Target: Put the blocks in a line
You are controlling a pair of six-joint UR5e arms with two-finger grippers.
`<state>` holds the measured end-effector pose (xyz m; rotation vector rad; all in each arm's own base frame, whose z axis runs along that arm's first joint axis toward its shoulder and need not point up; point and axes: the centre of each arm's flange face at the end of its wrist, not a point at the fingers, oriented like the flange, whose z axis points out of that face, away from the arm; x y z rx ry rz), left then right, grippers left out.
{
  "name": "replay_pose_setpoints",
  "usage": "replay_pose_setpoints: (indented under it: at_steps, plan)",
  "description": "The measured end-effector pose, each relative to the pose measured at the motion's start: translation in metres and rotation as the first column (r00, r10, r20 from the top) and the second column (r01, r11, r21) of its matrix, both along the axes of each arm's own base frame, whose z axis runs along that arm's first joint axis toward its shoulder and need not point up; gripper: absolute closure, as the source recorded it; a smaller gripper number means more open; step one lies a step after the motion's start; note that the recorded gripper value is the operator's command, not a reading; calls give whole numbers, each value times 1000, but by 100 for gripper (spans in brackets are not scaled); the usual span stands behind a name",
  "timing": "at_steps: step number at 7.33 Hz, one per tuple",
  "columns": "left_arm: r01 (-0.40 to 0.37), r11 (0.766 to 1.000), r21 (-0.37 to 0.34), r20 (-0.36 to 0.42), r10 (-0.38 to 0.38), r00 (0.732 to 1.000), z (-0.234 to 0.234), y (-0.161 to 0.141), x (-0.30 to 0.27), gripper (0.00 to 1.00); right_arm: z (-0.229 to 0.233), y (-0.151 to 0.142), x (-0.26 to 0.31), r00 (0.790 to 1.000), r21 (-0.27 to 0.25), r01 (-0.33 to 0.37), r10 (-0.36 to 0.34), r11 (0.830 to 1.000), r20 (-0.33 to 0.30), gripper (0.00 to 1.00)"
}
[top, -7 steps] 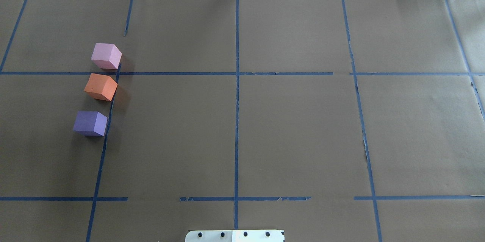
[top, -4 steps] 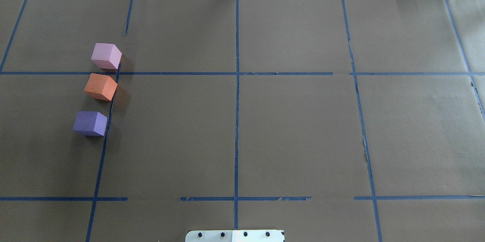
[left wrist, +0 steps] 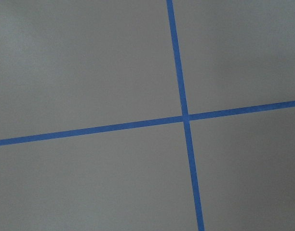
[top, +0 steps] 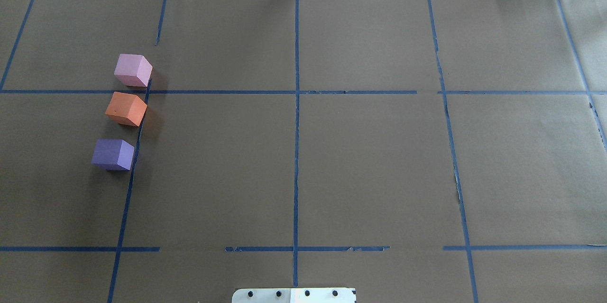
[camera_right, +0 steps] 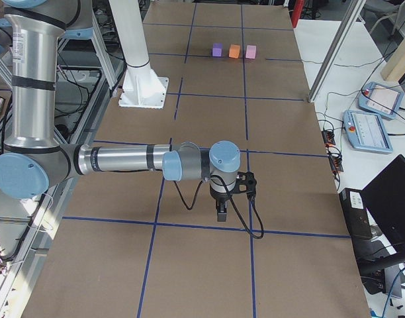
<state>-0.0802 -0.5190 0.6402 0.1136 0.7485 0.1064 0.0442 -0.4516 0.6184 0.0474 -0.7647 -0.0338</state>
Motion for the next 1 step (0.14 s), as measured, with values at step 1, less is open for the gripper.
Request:
replay_pose_setpoints:
  at_steps: [1]
  plan:
    - [-1,1000,1,-1,1,1000,0,0,0,0,0,0,0,1000,0,0,0,1000,0,0]
